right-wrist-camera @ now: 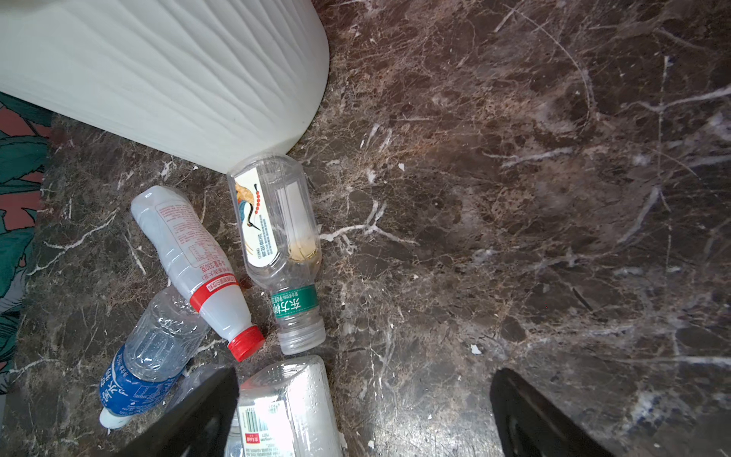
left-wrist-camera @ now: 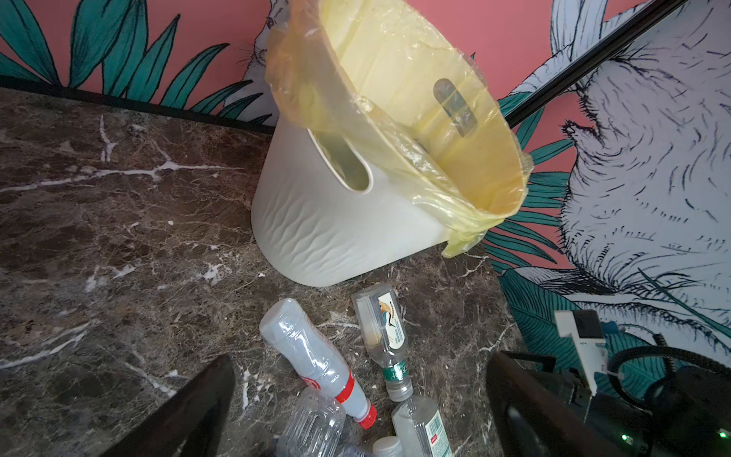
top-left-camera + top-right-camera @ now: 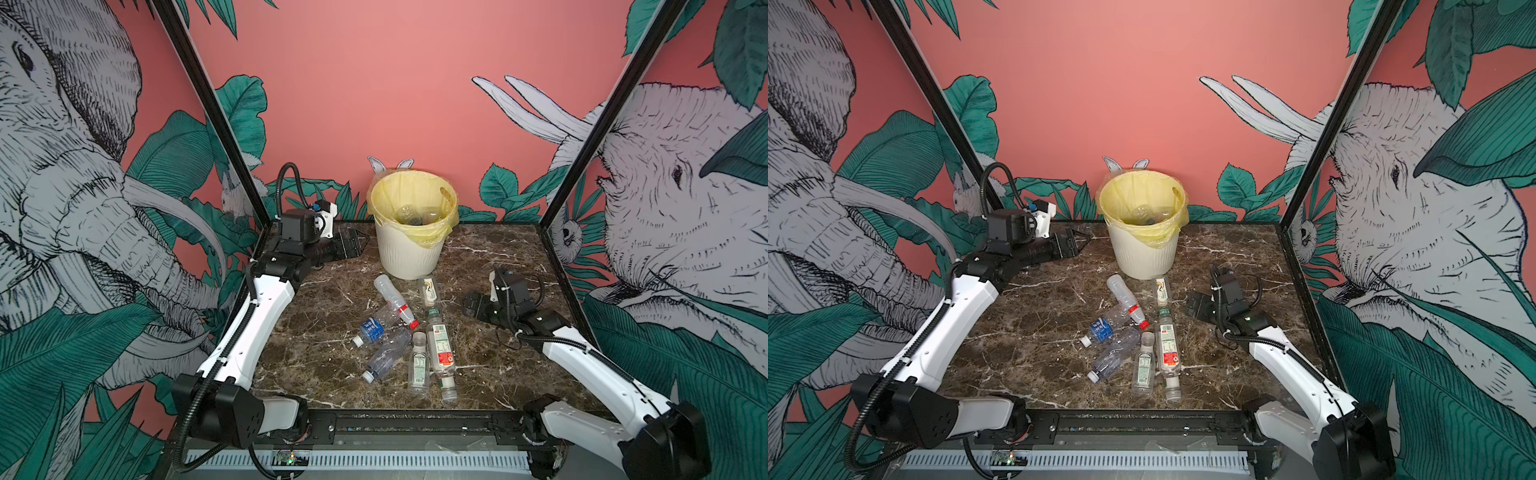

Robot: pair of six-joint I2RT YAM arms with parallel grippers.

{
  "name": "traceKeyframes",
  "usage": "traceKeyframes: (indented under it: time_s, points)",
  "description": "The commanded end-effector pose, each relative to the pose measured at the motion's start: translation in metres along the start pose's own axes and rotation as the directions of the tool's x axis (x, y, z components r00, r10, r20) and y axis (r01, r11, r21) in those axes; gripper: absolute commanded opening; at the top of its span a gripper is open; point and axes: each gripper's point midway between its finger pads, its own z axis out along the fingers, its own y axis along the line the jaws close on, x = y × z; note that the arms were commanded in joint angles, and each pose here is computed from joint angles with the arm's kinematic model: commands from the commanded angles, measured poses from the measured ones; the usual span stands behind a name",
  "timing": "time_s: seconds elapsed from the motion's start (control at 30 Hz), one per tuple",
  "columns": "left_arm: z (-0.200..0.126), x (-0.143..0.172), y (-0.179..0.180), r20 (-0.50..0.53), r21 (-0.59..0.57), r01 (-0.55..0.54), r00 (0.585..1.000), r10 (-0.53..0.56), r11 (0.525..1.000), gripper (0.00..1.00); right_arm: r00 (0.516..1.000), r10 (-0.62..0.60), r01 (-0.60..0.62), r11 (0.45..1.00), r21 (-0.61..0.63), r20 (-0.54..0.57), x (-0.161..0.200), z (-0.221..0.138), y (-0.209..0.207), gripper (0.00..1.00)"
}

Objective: Throw the plastic bottles in the bin
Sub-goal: Pick up the plastic bottle from the bottom-center of the table.

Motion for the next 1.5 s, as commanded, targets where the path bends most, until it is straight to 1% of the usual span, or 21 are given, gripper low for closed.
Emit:
traceKeyframes:
  time_s: [0.0,0.17,0.7,1.03,1.2,1.47]
  points:
    - [-0.010,0.004,0.003,0.023,-0.021,-0.014,1.000,0.015,1.000,0.99,1.000,-0.014,0.014,0.999,-0.038,0.005,-0.004,-0.008,0.009,0.99]
    - [-0.011,0.020,0.012,0.000,-0.048,-0.007,1.000,0.007,0.999,0.99,0.999,-0.032,0.030,0.996,-0.083,-0.026,0.005,-0.006,0.015,0.99]
    - [-0.008,0.059,0.038,-0.062,-0.118,0.028,0.997,-0.035,0.993,0.99,0.995,-0.062,0.054,0.993,-0.101,-0.080,0.033,0.005,0.024,0.99]
    - [0.000,0.077,0.051,-0.094,-0.144,0.058,0.993,-0.072,0.988,0.99,0.991,-0.073,0.060,0.991,-0.117,-0.110,0.049,0.014,0.033,0.99]
    - [0.002,0.085,0.057,-0.107,-0.158,0.063,0.991,-0.081,0.985,0.99,0.994,-0.076,0.063,0.988,-0.144,-0.083,0.052,0.013,0.041,0.99]
    - [0.005,0.099,0.066,-0.131,-0.178,0.069,0.987,-0.093,0.982,0.99,0.988,-0.095,0.075,0.985,-0.154,-0.123,0.067,0.020,0.048,0.99]
